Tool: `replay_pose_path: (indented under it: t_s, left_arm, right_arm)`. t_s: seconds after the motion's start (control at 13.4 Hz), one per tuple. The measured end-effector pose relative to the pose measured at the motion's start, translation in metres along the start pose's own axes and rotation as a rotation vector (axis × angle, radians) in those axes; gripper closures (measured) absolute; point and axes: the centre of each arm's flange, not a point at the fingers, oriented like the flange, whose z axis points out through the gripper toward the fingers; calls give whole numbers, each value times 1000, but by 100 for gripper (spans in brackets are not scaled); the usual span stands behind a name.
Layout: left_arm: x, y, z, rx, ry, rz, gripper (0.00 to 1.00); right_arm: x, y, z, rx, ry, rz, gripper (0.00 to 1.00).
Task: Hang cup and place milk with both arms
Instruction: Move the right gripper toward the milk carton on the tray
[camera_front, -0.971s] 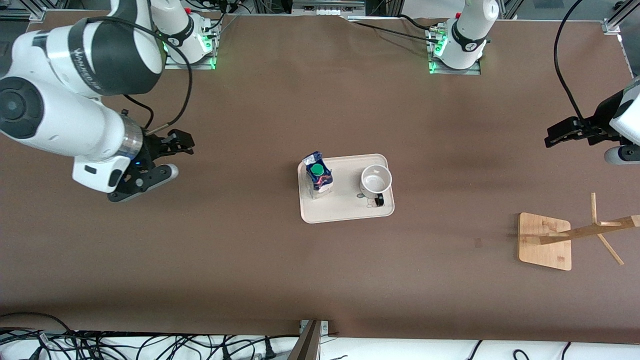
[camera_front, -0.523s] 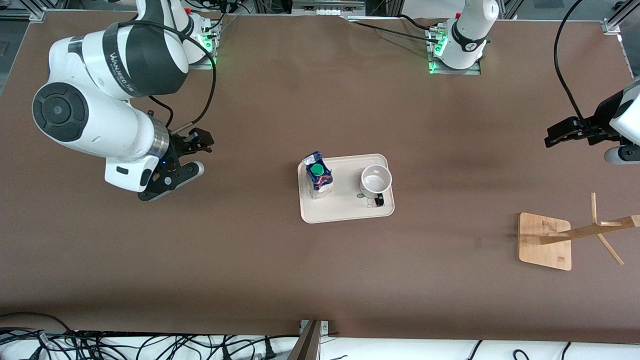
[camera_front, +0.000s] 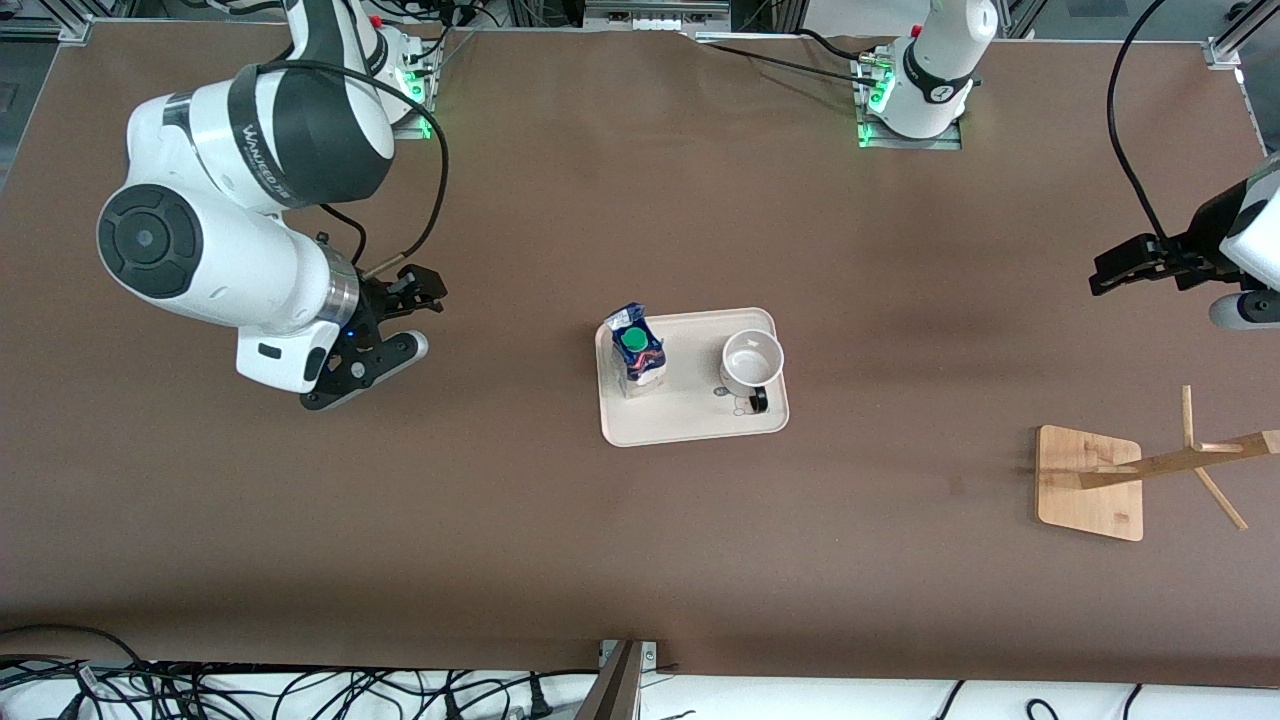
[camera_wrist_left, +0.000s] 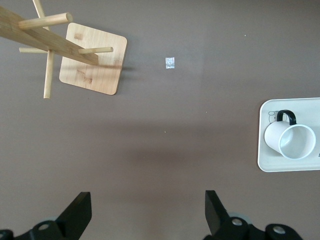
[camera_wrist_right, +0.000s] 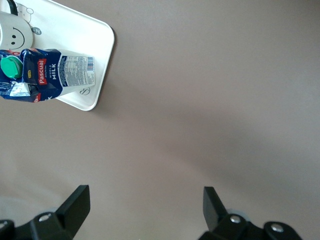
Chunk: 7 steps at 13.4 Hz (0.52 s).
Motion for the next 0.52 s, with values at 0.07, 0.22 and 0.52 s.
replay_pose_path:
  t_s: [0.07,0.22,0.52]
  left_arm:
    - [0,0,0,0,0,0,0]
    - [0,0,0,0,0,-1,0]
    - [0,0,0,0,0,-1,0]
  right_arm:
    - [0,-1,0,-1,1,-2,0]
    - [1,-4,1,-2,3,-7,0]
    - [6,-19,3,-10,16,-29,0]
